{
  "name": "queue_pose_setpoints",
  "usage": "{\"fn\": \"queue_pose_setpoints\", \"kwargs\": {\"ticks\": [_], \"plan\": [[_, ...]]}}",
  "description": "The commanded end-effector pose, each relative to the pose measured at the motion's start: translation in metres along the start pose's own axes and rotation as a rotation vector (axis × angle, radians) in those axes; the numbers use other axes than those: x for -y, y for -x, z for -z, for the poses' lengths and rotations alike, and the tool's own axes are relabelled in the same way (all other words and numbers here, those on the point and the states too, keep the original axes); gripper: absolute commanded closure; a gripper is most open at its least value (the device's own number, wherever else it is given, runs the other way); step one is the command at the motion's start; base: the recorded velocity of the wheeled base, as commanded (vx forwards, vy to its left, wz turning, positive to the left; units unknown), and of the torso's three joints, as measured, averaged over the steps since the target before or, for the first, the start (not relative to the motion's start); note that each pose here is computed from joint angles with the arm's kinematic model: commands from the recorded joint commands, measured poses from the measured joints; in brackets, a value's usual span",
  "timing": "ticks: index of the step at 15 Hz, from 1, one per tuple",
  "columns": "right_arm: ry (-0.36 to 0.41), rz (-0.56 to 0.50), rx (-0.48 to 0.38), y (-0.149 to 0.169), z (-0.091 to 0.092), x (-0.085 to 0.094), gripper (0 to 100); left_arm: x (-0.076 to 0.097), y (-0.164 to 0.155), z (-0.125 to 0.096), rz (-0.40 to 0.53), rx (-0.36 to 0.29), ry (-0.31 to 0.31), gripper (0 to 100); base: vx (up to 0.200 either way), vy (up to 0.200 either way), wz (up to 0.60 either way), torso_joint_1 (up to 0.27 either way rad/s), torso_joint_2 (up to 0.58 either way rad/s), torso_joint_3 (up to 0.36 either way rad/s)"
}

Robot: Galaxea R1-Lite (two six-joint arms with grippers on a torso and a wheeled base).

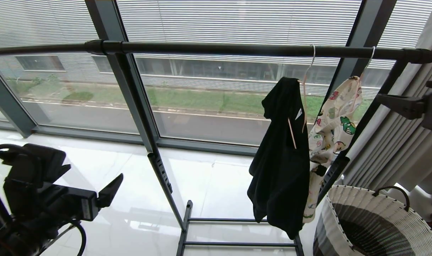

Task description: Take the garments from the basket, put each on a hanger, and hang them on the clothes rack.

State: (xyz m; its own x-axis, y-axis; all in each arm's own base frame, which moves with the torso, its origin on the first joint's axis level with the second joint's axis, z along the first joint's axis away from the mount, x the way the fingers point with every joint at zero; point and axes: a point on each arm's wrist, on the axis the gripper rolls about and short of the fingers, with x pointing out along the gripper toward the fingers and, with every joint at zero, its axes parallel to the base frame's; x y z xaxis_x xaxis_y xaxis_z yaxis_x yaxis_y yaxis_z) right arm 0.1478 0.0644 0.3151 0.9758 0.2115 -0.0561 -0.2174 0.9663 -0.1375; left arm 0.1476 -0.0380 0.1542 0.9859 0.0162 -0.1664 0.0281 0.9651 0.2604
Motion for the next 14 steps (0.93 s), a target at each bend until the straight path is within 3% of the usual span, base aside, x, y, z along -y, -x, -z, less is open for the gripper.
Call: {"fn": "queue_pose_setpoints", "kwargs": {"ticks": [1, 3, 5, 9, 10, 11, 12, 14], "plan": [[-0.033, 0.145, 0.035, 0.11, 0.036, 0.028, 0, -0.015, 0.048, 0.024, -0.225, 0.025, 0.057, 0, 0.0, 0.0, 0.0, 0.0, 0.0, 0.0], [-0.076, 0.264, -0.003, 0.147, 0.065, 0.028, 0, -0.024, 0.069, 0.032, -0.387, 0.053, 0.09, 0, 0.0, 0.0, 0.0, 0.0, 0.0, 0.0], [-0.138, 0.341, -0.038, 0.176, 0.092, 0.022, 0, -0.031, 0.092, 0.045, -0.525, 0.02, 0.102, 0, 0.0, 0.0, 0.0, 0.0, 0.0, 0.0], [-0.181, 0.368, 0.058, 0.197, 0.148, 0.01, 0, -0.034, 0.152, 0.102, -0.739, -0.051, 0.057, 0, 0.0, 0.0, 0.0, 0.0, 0.0, 0.0], [-0.144, 0.357, 0.08, 0.2, 0.164, 0.007, 0, -0.031, 0.158, 0.109, -0.8, -0.082, 0.028, 0, 0.0, 0.0, 0.0, 0.0, 0.0, 0.0], [-0.045, 0.355, 0.073, 0.195, 0.18, 0.005, 0, -0.03, 0.16, 0.11, -0.84, -0.075, 0.036, 0, 0.0, 0.0, 0.0, 0.0, 0.0, 0.0], [-0.001, 0.364, 0.099, 0.19, 0.184, 0.004, 0, -0.03, 0.161, 0.111, -0.839, -0.058, 0.043, 0, 0.0, 0.0, 0.0, 0.0, 0.0, 0.0], [0.134, 0.299, 0.177, 0.168, 0.218, 0.0, 0, -0.029, 0.162, 0.113, -0.817, -0.019, 0.063, 0, 0.0, 0.0, 0.0, 0.0, 0.0, 0.0]]}}
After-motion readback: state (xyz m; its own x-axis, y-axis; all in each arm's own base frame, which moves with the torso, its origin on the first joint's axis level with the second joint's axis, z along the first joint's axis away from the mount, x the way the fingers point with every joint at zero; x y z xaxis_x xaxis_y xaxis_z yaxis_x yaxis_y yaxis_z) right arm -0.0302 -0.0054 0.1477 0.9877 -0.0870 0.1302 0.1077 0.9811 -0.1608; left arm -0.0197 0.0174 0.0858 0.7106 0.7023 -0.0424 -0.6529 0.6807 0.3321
